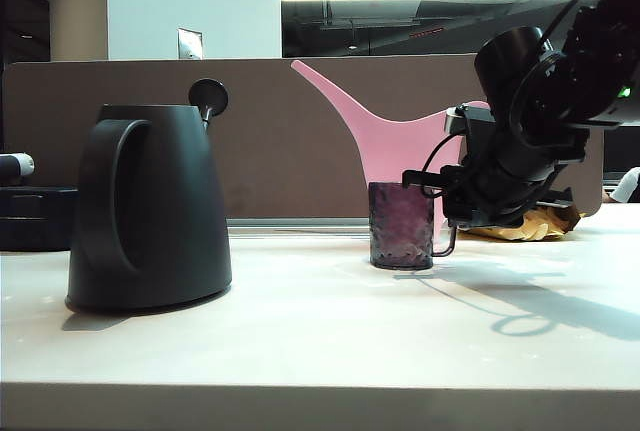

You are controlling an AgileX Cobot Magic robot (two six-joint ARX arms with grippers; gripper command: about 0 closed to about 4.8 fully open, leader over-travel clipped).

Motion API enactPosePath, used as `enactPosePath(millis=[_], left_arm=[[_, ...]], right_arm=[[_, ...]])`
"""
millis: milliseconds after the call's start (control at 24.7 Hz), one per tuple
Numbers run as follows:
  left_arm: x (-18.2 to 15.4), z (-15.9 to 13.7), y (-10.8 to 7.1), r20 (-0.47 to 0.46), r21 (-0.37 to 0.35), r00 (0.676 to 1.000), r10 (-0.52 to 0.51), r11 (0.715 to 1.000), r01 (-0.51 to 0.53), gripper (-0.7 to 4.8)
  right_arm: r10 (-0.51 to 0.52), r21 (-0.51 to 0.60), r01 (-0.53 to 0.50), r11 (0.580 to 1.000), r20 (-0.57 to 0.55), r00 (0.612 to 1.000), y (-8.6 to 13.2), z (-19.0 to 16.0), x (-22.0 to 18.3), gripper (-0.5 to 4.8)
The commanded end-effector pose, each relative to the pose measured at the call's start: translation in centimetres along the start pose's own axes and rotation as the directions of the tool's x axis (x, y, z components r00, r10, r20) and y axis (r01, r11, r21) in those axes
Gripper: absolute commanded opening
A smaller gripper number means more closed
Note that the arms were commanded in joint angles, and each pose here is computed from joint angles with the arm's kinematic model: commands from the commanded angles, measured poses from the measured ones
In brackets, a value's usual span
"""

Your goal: Pour the water from the cup into the kettle.

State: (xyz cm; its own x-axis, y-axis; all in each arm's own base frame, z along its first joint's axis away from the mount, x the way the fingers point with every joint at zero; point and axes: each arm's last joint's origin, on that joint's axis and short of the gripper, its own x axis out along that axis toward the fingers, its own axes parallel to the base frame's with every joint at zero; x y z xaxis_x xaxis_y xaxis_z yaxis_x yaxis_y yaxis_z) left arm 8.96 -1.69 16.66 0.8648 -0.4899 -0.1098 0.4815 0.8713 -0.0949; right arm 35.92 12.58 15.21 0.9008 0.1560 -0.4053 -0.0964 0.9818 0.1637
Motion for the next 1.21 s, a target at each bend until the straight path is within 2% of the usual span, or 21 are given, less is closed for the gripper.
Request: enactPosePath(millis=[40, 525, 647, 728, 849, 1011, 1213], left_arm=[[0.0, 0.2, 0.0, 0.014, 0.005, 1.000, -0.004, 1.000, 0.004, -0.05], [0.0, 0.3, 0.0, 0.018, 0.006, 1.000, -0.003, 1.000, 0.003, -0.05], [0.0, 0.3, 0.0, 0.018, 0.007, 1.000, -0.002, 1.000, 0.002, -0.05], [0.0, 0.2, 0.0, 0.015, 0.005, 1.000, -0.001, 1.000, 0.001, -0.05], [0.0, 0.2, 0.0, 0.013, 0.004, 1.000, -0.001, 1.000, 0.001, -0.05], [0.0, 0.2, 0.1, 0.009, 0.001, 1.000, 0.029, 1.000, -0.029, -0.05], [-0.1, 0.2, 0.5, 0.021, 0.001, 0.984, 0.176, 0.984, -0.176, -0.05]], right_arm=[[-0.008, -0.016, 0.008, 1.000, -0.021, 1.000, 0.1, 0.8, -0.9, 0.54], [-0.025, -0.060, 0.020, 0.998, -0.088, 0.996, 0.1, 2.9, -4.0, 0.48], [-0.027, -0.068, 0.021, 0.997, -0.091, 0.995, 0.1, 4.5, -6.4, 0.36], [-0.017, -0.110, 0.010, 0.994, -0.055, 0.998, 0.2, 6.3, -8.9, -0.07], [-0.008, -0.153, 0.004, 0.988, -0.027, 1.000, 0.0, 7.8, -11.5, -0.07], [0.012, -0.122, -0.010, 0.992, 0.016, 1.000, -2.3, 8.5, -14.4, -0.07], [-0.065, -0.065, 0.071, 0.995, 0.080, 0.995, -6.3, 5.6, -19.2, -0.07]])
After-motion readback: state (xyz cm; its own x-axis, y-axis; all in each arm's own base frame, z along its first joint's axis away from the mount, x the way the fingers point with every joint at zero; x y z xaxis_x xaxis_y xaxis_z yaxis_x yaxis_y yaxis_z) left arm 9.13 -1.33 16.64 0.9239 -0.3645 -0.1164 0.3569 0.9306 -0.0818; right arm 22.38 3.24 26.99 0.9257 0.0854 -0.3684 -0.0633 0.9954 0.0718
